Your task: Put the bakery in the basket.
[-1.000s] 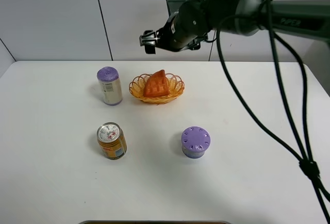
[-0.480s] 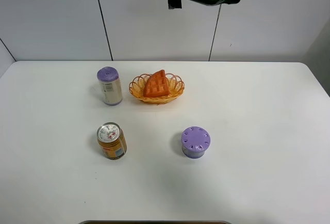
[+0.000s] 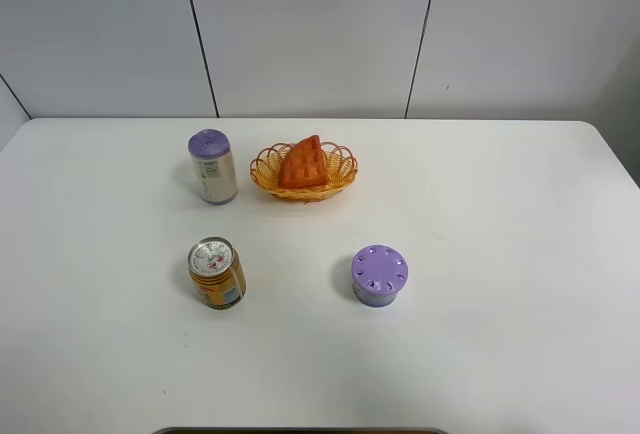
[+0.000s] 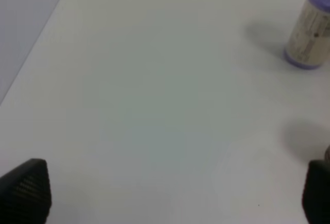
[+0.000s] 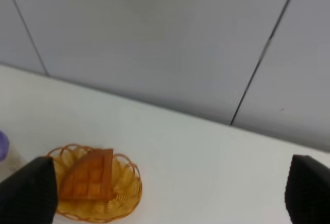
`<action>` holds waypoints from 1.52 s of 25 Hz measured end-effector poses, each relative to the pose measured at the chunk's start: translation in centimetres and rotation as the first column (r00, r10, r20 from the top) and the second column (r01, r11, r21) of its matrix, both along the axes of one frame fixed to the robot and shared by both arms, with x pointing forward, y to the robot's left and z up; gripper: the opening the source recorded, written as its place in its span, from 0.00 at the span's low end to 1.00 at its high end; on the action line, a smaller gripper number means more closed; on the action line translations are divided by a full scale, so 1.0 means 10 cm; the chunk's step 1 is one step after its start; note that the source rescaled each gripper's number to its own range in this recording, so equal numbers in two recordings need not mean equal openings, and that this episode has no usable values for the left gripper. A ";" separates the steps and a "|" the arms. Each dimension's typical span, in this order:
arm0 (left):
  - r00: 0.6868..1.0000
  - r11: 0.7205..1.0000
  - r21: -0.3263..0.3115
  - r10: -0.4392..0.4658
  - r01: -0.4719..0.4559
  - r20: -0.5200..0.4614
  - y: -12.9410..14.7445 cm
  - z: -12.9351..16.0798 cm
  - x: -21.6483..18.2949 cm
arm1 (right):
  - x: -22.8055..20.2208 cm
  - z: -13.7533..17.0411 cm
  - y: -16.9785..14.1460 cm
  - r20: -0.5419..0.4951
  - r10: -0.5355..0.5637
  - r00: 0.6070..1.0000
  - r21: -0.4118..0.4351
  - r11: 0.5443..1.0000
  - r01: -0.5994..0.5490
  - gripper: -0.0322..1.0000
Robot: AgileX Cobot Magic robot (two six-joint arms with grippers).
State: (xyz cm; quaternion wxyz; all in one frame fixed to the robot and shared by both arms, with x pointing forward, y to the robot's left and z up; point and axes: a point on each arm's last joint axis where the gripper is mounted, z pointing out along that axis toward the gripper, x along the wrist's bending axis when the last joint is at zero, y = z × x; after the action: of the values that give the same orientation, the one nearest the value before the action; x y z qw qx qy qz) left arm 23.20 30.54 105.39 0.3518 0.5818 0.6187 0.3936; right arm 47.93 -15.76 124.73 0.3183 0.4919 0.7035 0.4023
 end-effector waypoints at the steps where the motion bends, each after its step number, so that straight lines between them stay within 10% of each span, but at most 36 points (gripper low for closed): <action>1: 1.000 1.000 0.000 0.000 0.000 0.000 0.00 0.00 0.00 | -0.09 0.08 -0.06 0.026 0.003 1.000 0.012 1.000 -0.003 0.65; 19: 1.000 1.000 0.000 0.000 0.000 0.000 0.00 0.00 0.00 | -1.45 0.75 -1.30 0.315 -0.130 0.940 -0.054 0.987 0.154 0.65; 38: 1.000 1.000 0.000 0.000 0.000 0.000 0.00 0.00 0.00 | -3.02 0.62 -1.39 0.447 -0.274 0.852 0.055 0.958 0.280 0.65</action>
State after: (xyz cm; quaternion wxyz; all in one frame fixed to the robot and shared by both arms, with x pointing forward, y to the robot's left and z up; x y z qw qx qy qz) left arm 23.20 30.54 105.39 0.3518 0.5818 0.6187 0.3936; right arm 17.69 -29.70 130.96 0.5298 0.4797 0.5349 0.4507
